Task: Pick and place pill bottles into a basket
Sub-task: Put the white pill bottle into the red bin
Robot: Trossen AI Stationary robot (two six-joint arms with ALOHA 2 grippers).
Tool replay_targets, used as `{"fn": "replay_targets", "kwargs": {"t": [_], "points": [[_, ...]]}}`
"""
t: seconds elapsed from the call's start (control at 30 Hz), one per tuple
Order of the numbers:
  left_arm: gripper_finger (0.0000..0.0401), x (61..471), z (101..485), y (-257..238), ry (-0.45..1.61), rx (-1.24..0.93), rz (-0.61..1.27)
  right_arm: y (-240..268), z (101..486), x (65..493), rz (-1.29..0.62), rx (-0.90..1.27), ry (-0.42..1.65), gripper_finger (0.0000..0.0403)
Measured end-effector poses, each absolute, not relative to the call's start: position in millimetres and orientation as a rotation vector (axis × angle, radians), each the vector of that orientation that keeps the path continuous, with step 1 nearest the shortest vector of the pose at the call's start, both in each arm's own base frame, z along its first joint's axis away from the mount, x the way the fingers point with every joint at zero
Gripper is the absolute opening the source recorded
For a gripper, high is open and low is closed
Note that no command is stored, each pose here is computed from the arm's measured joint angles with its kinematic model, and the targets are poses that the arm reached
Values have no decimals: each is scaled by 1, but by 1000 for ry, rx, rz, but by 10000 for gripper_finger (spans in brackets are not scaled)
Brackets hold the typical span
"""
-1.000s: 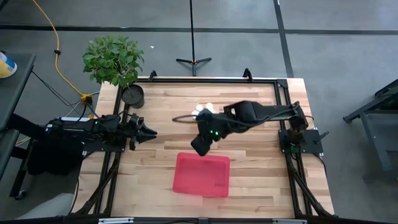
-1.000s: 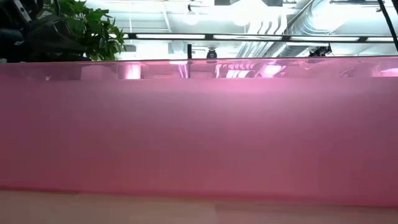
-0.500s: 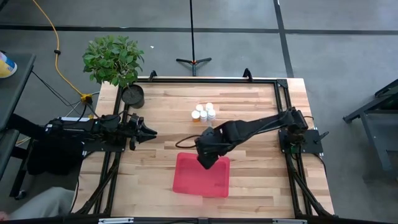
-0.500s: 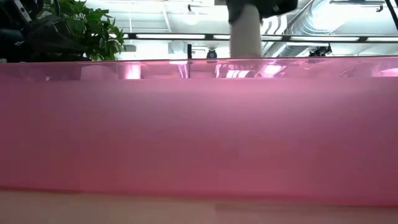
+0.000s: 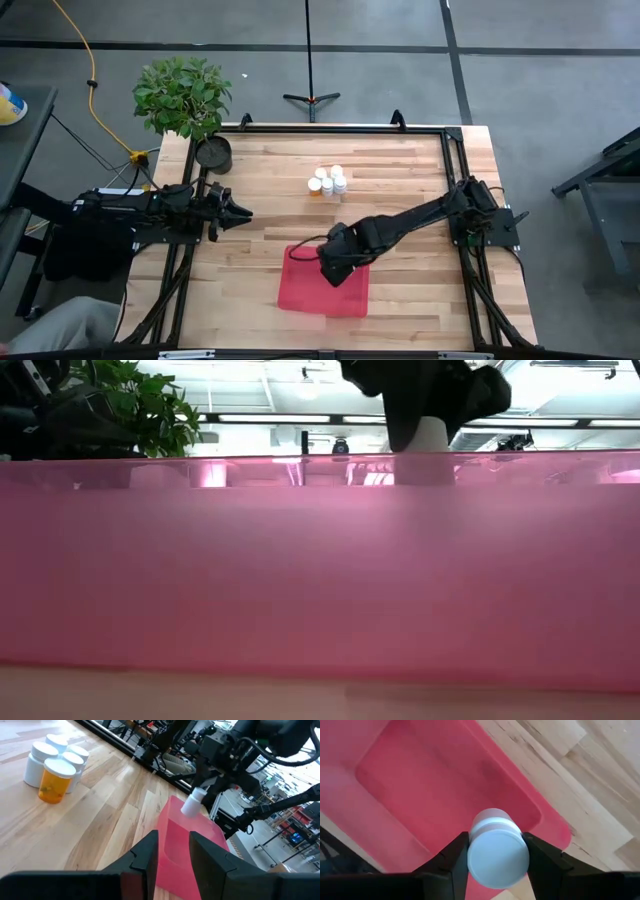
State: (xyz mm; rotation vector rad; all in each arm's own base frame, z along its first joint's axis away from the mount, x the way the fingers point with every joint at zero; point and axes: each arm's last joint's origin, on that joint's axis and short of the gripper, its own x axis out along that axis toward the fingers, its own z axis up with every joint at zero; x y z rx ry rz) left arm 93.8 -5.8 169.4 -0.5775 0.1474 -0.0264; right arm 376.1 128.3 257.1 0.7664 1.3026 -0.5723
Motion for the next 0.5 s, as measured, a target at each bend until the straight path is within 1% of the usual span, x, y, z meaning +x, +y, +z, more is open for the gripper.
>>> {"fn": "replay_targets", "kwargs": {"t": [0.3,0.5], "points": [[145,94,169,-6,148,-577,-27,153,257,366,-713,710,1141,150],[145,94,169,-6,148,-601,-25,167,244,365,-722,722,1187,150]]}}
